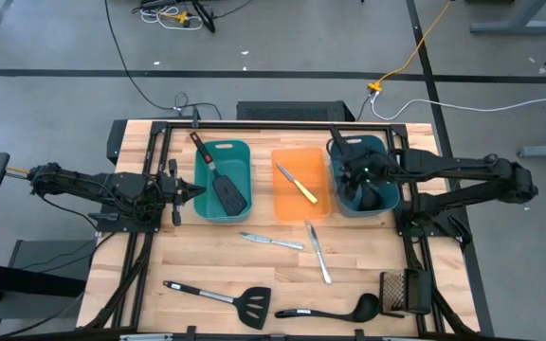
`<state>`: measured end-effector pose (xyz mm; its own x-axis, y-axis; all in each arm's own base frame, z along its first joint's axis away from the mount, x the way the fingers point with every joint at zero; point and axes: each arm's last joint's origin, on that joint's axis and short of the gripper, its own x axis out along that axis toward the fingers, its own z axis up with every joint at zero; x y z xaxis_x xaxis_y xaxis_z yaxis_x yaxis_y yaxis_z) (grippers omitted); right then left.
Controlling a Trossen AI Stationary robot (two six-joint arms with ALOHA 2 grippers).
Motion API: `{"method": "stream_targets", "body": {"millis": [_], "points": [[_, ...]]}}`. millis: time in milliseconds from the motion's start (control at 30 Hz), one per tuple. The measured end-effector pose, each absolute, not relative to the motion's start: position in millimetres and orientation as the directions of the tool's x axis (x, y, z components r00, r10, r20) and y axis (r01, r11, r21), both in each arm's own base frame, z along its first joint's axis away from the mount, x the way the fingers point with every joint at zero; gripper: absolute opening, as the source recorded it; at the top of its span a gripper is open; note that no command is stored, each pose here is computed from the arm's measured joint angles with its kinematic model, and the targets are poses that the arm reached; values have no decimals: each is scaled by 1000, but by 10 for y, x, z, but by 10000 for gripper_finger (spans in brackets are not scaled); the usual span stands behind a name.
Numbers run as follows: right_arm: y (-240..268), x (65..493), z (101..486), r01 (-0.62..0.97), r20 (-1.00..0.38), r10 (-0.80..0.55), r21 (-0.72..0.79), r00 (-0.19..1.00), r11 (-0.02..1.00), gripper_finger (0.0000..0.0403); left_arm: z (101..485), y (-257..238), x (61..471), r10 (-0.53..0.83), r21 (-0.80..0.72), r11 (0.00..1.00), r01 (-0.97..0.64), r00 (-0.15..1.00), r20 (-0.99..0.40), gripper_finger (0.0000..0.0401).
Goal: Pick & Place Kitchen Items
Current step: Adjust the blue bin
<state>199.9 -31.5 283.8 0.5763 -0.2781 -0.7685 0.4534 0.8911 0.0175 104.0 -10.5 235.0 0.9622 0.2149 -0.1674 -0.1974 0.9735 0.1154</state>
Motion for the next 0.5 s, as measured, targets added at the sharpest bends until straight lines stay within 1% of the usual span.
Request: {"method": "stream_targets", "body": {"millis": [100,200,300,400,500], "points": [[-147,2001,2961,367,-778,-205,36,595,930,164,2350,-105,1040,215,116,973,-197,962,-167,16],[-25,1976,2979,315,-802,-132,73,582,946,170,2350,-105,1040,215,116,973,-197,962,-167,16],[52,1919,2933,319,-850,-72,116,521,940,186,2350,-105,1040,215,117,973,-197,962,-167,16],[95,1864,2867,366,-901,-68,105,429,925,210,2349,-105,1040,215,117,973,-197,962,-168,16],[111,1827,2826,399,-928,-83,75,364,914,233,2349,-105,1040,215,117,973,-197,962,-168,16]]}}
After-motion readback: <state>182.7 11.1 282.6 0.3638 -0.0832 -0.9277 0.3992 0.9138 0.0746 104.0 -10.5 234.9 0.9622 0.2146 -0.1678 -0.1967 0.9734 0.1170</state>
